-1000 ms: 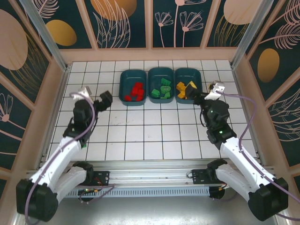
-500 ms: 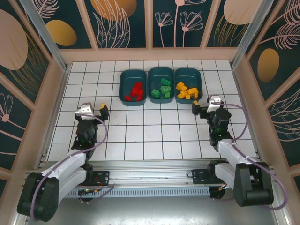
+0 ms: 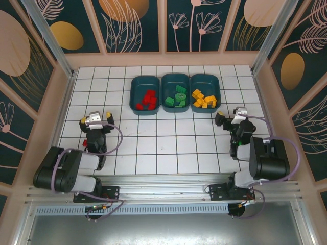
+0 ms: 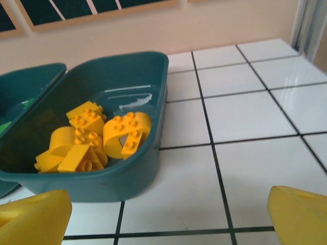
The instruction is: Sort the legos into containers by color
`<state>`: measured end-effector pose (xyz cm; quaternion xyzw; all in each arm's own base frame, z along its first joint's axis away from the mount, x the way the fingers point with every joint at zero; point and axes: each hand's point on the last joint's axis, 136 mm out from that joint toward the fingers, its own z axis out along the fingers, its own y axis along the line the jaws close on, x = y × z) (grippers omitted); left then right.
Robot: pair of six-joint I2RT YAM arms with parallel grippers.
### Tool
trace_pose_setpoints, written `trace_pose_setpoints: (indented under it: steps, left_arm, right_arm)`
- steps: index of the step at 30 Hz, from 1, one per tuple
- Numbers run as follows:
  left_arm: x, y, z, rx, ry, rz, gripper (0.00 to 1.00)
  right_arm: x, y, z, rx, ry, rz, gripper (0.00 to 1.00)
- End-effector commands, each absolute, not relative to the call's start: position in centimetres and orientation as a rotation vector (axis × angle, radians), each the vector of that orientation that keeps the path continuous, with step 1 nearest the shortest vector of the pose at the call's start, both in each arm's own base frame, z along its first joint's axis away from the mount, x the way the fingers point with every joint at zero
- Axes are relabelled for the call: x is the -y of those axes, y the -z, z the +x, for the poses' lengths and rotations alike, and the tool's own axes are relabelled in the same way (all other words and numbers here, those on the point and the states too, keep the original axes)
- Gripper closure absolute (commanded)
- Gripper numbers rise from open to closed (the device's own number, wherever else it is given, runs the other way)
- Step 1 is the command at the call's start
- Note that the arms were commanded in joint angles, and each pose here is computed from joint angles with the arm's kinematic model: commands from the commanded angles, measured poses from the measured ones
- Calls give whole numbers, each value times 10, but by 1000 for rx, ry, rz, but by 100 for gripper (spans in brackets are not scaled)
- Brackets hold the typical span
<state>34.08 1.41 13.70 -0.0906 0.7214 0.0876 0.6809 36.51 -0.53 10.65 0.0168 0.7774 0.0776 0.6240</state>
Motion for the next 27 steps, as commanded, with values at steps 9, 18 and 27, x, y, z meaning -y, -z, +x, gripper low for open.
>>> trace_pose_setpoints:
  steps: [9, 18, 27]
  left_arm:
    - [-25, -136, 375, -1652, -86, -200, 1]
    - [-25, -137, 374, -1646, -87, -200, 1]
    - [-25, -137, 374, -1644, -88, -199, 1]
  right_arm:
    - [-2, -122, 376, -1712, -160, 27, 1]
    - [-2, -122, 376, -1714, -147, 28, 1]
    - [-2, -122, 375, -1712, -137, 32, 1]
